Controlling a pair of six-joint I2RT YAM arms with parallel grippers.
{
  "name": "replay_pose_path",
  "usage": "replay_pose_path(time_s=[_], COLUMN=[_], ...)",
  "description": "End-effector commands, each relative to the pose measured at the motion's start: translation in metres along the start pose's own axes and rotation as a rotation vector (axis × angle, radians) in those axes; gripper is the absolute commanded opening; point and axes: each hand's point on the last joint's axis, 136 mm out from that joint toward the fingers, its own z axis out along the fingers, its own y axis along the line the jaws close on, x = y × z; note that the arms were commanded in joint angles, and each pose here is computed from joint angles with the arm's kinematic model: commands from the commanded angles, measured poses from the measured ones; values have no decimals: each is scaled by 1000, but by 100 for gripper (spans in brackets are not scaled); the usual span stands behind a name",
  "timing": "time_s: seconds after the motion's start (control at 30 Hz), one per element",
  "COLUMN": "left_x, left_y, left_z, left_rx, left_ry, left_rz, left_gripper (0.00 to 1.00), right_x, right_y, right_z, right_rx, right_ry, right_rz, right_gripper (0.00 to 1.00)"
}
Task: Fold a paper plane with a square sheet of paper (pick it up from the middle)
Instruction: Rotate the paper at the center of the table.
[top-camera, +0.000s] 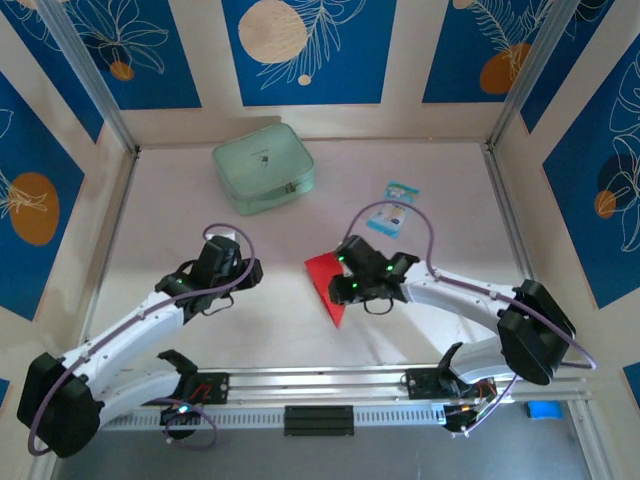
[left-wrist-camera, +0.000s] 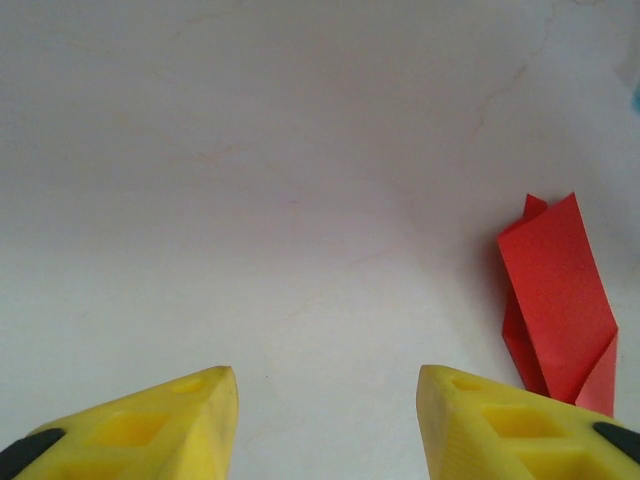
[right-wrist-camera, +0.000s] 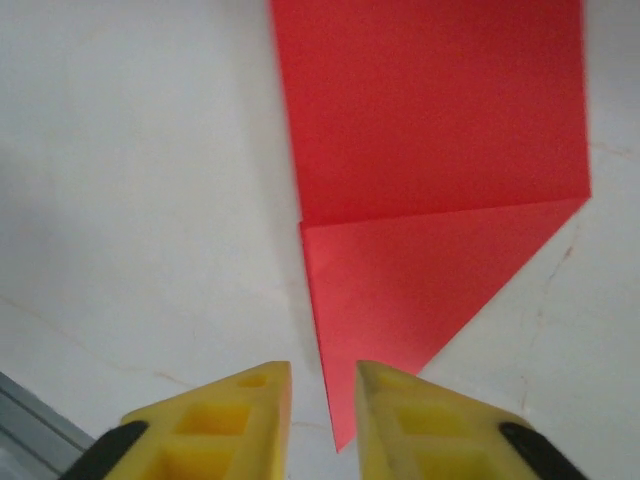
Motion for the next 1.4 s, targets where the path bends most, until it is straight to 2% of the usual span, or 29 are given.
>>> replay_pose_path(time_s=[0.0, 0.33, 0.63, 0.9, 1.13, 1.27, 1.37], left_x=[-7, -5, 2, 10, 14, 17, 18], left_y=[-26, -39, -41, -43, -48, -54, -62], left_z=[2, 11, 16, 24, 29, 30, 32], left_rx=[116, 158, 182, 205, 232, 264, 306], left_ry=[23, 74, 99, 130, 155, 180, 199], left_rz=[-16, -17, -31, -52, -62, -65, -66], left_gripper=[48, 47, 47, 46, 46, 45, 42], right_x=[-4, -2, 16, 27, 15, -5, -12], right_y=[27, 18, 3, -15, -1, 28, 27], right_z=[0, 32, 66, 77, 77, 60, 43], right_rx=[-257, -271, -202, -95, -215, -330, -307], right_ry=[34, 142, 226, 130, 35, -35, -68], right_rz=[87, 198, 333, 597, 802, 742, 674], right_gripper=[20, 18, 17, 18, 19, 24, 25])
